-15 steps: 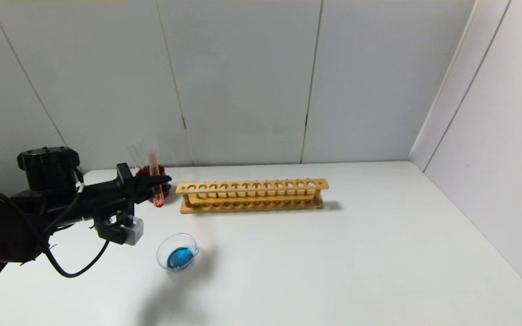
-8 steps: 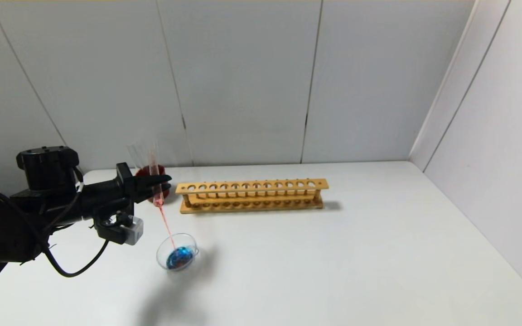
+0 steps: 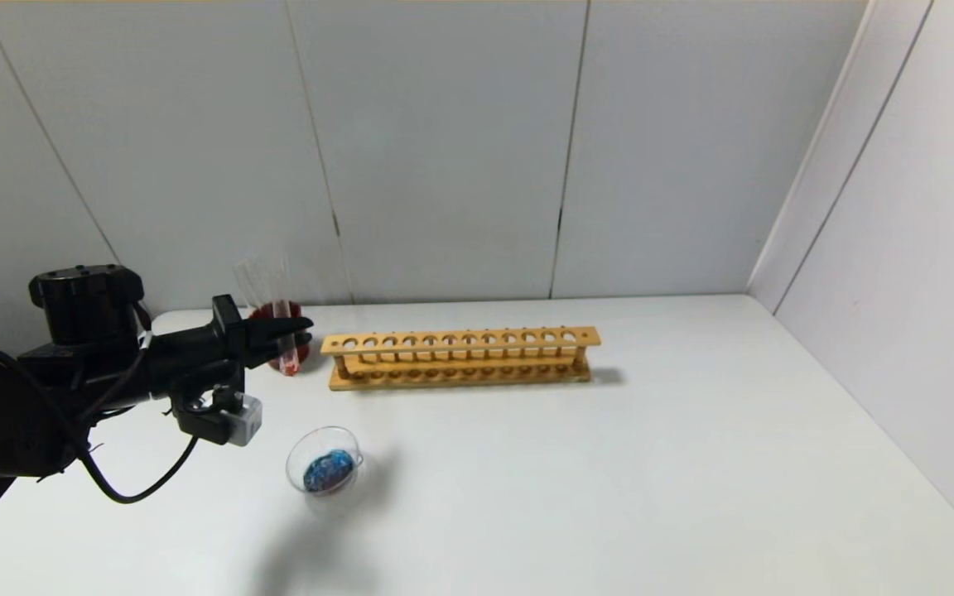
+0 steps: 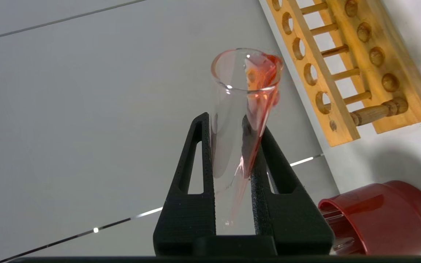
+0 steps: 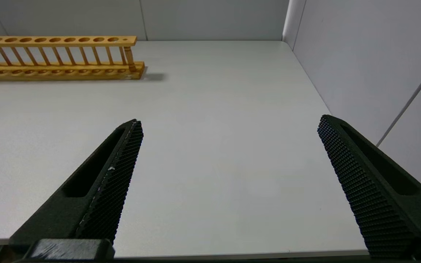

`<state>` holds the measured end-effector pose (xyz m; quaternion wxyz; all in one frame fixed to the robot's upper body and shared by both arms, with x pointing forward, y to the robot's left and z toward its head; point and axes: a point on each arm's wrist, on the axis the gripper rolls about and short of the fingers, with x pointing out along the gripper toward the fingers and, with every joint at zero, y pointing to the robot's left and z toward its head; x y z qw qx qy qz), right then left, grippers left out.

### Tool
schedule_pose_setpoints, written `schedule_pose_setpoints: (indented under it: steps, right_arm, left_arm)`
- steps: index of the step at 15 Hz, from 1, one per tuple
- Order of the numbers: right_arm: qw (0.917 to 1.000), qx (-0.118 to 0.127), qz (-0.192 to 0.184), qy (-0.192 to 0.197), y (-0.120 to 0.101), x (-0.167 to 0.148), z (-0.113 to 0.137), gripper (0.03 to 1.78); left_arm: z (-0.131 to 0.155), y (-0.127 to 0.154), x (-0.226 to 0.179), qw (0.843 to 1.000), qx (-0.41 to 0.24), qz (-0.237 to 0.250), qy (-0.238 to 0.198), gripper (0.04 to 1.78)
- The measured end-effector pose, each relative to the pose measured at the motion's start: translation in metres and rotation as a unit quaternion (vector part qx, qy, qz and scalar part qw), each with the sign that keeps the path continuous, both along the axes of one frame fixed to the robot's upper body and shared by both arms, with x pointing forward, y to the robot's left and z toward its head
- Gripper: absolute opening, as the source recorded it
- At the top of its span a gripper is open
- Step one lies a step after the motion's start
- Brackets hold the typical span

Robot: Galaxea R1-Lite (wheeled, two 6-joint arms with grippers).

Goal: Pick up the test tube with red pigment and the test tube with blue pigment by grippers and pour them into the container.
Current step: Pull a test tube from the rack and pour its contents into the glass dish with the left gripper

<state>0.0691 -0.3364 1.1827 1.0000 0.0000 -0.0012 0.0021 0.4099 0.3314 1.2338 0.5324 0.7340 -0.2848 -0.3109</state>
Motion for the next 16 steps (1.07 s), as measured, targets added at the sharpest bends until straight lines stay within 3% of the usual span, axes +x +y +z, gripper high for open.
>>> schedule_pose_setpoints:
  steps: [16]
  right_arm:
    - [1.0000, 0.000, 0.000, 0.000, 0.0000, 0.0000, 0.0000, 1.75]
  left_arm:
    - [0.0047, -0.0001, -0.0021, 0.999, 0.028, -0.006, -0.030, 0.32]
